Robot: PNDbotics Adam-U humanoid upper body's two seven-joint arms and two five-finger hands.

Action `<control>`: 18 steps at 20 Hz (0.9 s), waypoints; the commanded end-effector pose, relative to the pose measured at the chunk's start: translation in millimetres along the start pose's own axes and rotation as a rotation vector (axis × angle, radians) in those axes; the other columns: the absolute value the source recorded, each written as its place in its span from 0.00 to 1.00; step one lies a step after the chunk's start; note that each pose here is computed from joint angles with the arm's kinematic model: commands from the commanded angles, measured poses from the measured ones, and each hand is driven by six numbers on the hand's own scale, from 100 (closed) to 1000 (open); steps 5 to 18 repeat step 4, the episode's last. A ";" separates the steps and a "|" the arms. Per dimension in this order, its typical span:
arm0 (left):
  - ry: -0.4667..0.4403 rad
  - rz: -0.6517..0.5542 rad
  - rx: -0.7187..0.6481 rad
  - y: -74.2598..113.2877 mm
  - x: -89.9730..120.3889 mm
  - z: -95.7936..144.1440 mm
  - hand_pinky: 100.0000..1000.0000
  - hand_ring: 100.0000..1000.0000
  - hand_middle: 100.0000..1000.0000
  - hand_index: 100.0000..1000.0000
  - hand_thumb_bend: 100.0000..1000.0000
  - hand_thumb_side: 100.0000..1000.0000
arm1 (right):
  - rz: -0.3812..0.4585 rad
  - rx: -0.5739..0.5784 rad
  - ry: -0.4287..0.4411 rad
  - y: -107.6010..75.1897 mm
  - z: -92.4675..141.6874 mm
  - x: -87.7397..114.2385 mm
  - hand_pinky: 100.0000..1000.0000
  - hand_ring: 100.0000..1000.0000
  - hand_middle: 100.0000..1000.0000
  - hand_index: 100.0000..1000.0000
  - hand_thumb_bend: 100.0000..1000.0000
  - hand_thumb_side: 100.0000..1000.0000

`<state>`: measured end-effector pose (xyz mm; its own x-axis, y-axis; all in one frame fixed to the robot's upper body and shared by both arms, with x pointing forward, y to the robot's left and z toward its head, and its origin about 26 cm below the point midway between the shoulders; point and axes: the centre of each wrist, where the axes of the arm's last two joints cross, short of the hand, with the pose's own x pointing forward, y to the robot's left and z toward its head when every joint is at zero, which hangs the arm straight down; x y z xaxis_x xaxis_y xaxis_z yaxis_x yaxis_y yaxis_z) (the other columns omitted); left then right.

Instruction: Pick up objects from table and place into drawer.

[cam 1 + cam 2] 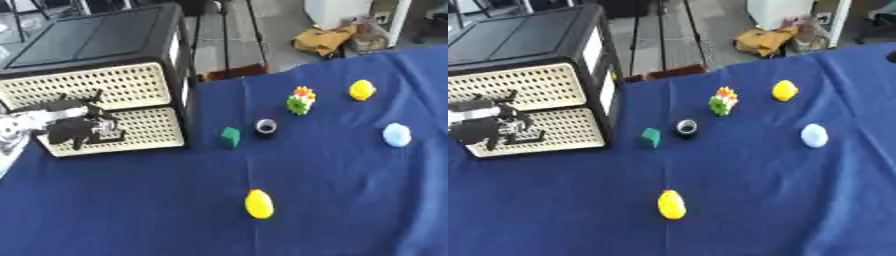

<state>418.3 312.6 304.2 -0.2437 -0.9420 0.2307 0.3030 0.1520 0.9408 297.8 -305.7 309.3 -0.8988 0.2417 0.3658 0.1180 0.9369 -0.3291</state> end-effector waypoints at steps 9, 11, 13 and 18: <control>-0.151 -0.131 -0.105 -5.4 24.6 14.0 0.13 0.41 0.58 0.90 0.00 1.00 | 0.000 -0.002 -0.020 -6.1 -5.4 7.0 0.55 0.75 0.36 0.68 0.00 0.92; -0.151 -0.131 -0.105 -5.4 24.6 14.0 0.13 0.41 0.58 0.90 0.00 1.00 | 0.000 -0.002 -0.020 -6.1 -5.4 7.0 0.55 0.75 0.36 0.68 0.00 0.92; -0.151 -0.131 -0.105 -5.4 24.6 14.0 0.13 0.41 0.58 0.90 0.00 1.00 | 0.000 -0.002 -0.020 -6.1 -5.4 7.0 0.55 0.75 0.36 0.68 0.00 0.92; -0.151 -0.131 -0.105 -5.4 24.6 14.0 0.13 0.41 0.58 0.90 0.00 1.00 | 0.000 -0.002 -0.020 -6.1 -5.4 7.0 0.55 0.75 0.36 0.68 0.00 0.92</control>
